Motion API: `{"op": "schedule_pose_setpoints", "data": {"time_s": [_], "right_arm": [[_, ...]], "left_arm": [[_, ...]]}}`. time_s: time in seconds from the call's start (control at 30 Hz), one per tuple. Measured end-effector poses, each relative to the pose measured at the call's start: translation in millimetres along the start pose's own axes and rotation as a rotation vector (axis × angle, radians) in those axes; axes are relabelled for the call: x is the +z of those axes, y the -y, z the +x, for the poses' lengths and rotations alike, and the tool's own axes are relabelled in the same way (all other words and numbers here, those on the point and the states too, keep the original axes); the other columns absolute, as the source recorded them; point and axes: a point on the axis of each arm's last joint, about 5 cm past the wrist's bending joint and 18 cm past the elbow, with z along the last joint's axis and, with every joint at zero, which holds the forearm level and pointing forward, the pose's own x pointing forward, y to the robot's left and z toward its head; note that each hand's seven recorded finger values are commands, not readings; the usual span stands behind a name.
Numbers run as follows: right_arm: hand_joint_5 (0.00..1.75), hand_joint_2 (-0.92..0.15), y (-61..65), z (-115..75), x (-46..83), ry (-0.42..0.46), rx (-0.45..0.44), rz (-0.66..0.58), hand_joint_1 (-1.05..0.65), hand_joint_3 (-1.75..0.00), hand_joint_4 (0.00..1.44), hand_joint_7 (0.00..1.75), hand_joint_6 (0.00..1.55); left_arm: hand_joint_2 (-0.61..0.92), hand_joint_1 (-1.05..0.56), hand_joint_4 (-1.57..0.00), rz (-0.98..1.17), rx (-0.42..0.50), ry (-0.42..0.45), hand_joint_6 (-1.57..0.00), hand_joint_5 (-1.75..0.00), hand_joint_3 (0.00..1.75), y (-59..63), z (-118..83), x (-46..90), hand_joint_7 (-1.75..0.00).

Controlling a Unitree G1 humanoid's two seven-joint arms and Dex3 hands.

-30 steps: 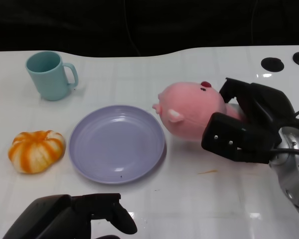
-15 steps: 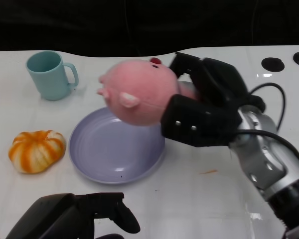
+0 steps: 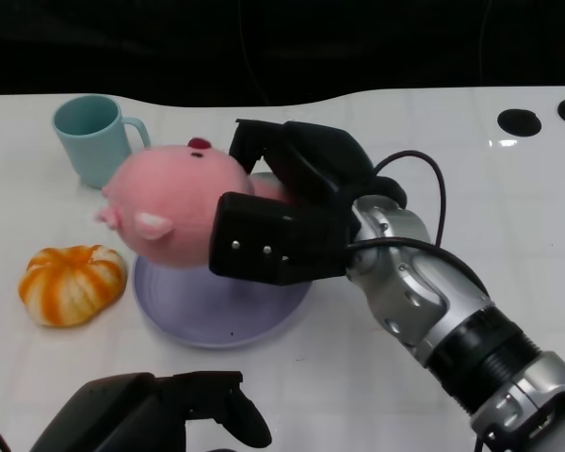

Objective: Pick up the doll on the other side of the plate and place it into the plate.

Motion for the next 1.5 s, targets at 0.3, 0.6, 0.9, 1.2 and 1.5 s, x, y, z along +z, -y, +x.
{"op": "schedule_pose_setpoints", "data": {"time_s": [0.3, 0.6, 0.9, 1.2, 1.5], "right_arm": [[0.57, -0.92, -7.1, -3.8, 2.2, 0.011, 0.202, -0.140, -0.59, -0.22, 0.15, 0.06, 0.36], [0.63, -0.92, 6.1, -11.2, 7.0, 0.039, 0.248, -0.106, -0.68, -0.29, 0.02, 0.01, 0.31], [0.60, -0.92, 30.5, -26.3, 3.2, 0.040, 0.285, 0.049, -0.75, -0.33, 0.01, 0.02, 0.27], [0.76, -0.92, 59.7, -59.5, -17.0, 0.115, 0.244, 0.245, -0.62, -0.29, 0.23, 0.10, 0.44], [1.06, -0.92, 61.4, -106.3, -45.1, 0.128, 0.139, 0.549, -0.46, -0.19, 0.44, 0.23, 0.67]], "left_arm": [[0.92, -0.26, -0.62, -0.006, -0.002, -0.005, -0.70, -1.72, 0.37, 0.7, 0.1, 0.0, -0.87], [0.92, -0.25, -0.62, -0.004, -0.002, -0.004, -0.70, -1.73, 0.37, 0.5, 0.2, 0.0, -0.87], [0.92, -0.26, -0.62, 0.002, 0.001, 0.002, -0.70, -1.74, 0.37, -0.3, 1.3, 0.5, -0.89], [0.92, -0.26, -0.61, 0.006, 0.001, 0.013, -0.69, -1.73, 0.38, -0.9, 2.9, 1.3, -0.89], [0.92, -0.26, -0.60, 0.007, -0.005, 0.014, -0.69, -1.74, 0.36, -1.1, 3.6, 0.4, -0.89]]}}
